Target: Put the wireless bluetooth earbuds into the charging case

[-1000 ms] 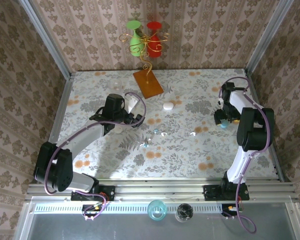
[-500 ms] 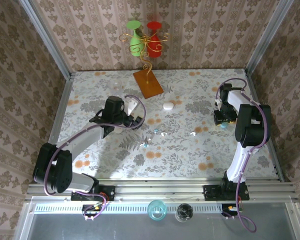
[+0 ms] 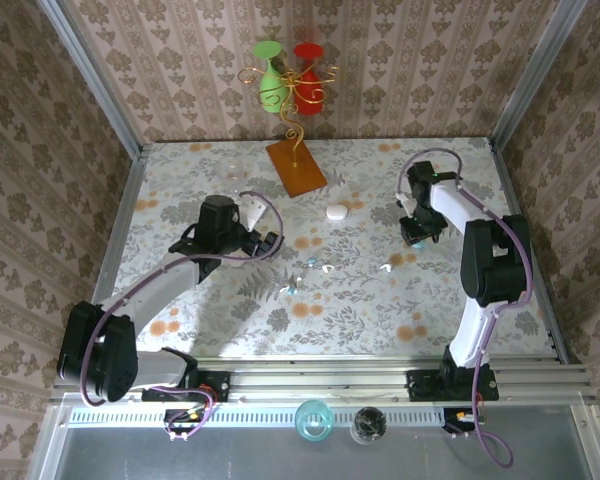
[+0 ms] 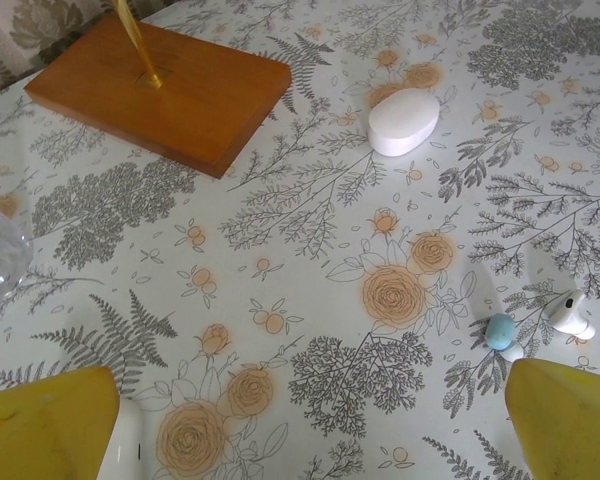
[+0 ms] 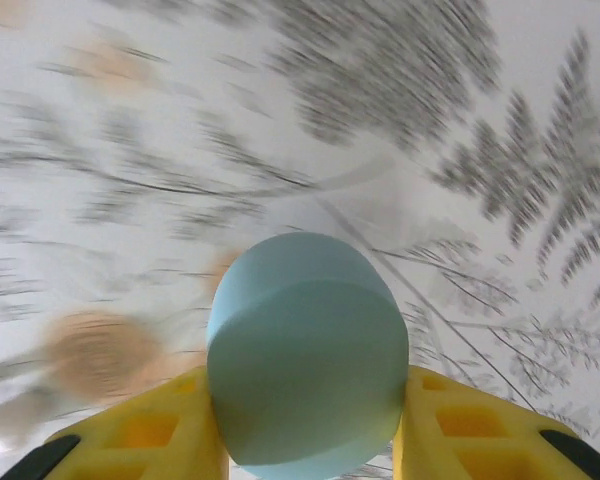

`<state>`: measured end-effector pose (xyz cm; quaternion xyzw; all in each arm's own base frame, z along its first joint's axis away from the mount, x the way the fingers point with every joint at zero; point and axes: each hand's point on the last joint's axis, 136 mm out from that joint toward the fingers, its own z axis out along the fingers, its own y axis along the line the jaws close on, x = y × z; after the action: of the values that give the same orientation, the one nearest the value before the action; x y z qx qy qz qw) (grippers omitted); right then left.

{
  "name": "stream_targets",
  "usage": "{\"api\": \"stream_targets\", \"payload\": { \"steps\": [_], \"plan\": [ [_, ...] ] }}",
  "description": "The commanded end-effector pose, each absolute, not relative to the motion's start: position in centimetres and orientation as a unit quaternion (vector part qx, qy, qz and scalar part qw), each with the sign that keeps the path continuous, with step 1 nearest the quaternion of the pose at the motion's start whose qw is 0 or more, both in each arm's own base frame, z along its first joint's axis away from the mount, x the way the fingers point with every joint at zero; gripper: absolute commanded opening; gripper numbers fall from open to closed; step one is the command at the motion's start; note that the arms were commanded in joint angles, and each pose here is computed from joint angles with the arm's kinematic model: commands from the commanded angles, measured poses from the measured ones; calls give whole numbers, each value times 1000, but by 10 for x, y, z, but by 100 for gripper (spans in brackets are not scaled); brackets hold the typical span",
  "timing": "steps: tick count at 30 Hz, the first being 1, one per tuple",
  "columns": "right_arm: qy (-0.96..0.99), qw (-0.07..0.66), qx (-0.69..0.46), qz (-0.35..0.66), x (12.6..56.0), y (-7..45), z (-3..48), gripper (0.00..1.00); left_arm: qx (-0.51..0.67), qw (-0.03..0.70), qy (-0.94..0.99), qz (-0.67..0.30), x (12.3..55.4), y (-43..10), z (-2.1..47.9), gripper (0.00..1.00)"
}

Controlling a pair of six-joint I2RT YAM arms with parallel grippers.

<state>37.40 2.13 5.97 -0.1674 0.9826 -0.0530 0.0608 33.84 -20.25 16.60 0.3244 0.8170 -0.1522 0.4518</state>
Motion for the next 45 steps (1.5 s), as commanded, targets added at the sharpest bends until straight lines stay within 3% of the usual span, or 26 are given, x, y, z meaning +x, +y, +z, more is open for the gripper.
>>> {"api": "stream_targets", "payload": {
  "steps": [1,10,19,32,39,45],
  "plan": [
    [963,100,-251,-21,372,67,80,38,275,458,826,-178,340,-190,176,100],
    [882,136,-451,4,331,171,80,37,199,459,844,-190,336,-160,178,100],
    [793,86,-604,4,260,229,48,38,154,465,852,-186,339,-135,180,100],
    [772,38,-635,20,233,240,25,47,151,466,849,-198,341,-137,174,100],
    [776,35,-629,26,232,234,20,65,156,465,847,-206,340,-140,174,100],
    [772,65,-629,64,232,235,22,69,157,467,845,-208,339,-141,175,100]
  ]
}}
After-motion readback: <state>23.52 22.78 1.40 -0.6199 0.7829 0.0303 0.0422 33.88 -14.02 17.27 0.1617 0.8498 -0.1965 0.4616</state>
